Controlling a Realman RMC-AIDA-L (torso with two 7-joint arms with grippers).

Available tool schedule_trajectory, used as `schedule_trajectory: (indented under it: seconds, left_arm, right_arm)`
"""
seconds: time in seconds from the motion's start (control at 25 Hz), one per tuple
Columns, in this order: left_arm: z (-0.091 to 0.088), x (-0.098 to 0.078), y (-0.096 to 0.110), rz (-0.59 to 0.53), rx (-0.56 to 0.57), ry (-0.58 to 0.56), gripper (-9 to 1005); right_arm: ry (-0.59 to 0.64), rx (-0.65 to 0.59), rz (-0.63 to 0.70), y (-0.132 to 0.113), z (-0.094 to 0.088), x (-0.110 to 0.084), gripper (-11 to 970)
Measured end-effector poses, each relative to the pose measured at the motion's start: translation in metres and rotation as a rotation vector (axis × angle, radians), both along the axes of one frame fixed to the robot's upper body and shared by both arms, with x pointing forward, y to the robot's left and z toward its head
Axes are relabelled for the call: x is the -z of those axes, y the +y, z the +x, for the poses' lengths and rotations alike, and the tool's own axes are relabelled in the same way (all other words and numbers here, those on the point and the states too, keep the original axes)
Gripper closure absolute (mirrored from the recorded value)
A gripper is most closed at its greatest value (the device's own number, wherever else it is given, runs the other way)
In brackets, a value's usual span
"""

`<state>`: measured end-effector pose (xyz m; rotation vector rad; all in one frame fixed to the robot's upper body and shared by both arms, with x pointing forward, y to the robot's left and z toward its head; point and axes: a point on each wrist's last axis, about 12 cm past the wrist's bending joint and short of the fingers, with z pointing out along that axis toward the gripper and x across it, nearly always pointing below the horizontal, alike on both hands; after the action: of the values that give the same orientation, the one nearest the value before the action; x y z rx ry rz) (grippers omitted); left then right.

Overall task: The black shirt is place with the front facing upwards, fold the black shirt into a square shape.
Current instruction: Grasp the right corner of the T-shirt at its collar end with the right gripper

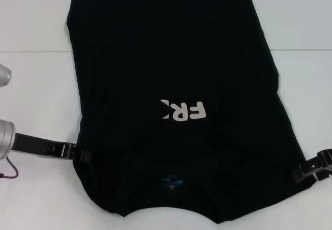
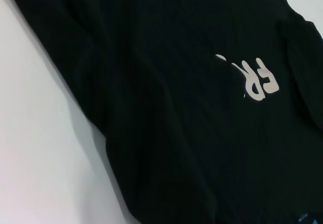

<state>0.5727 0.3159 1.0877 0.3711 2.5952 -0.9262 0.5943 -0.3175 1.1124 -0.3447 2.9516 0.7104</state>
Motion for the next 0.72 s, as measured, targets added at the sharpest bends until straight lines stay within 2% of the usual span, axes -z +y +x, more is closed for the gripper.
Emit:
schedule_trajectory:
  seconds: [0.72]
  left_arm:
    - [-0.0009, 0.0007, 0.0000, -0.001, 0.002, 0.001, 946]
  right_arm:
    - [0.000, -0.012, 0.009, 0.0047, -0.0007, 0.0021, 102]
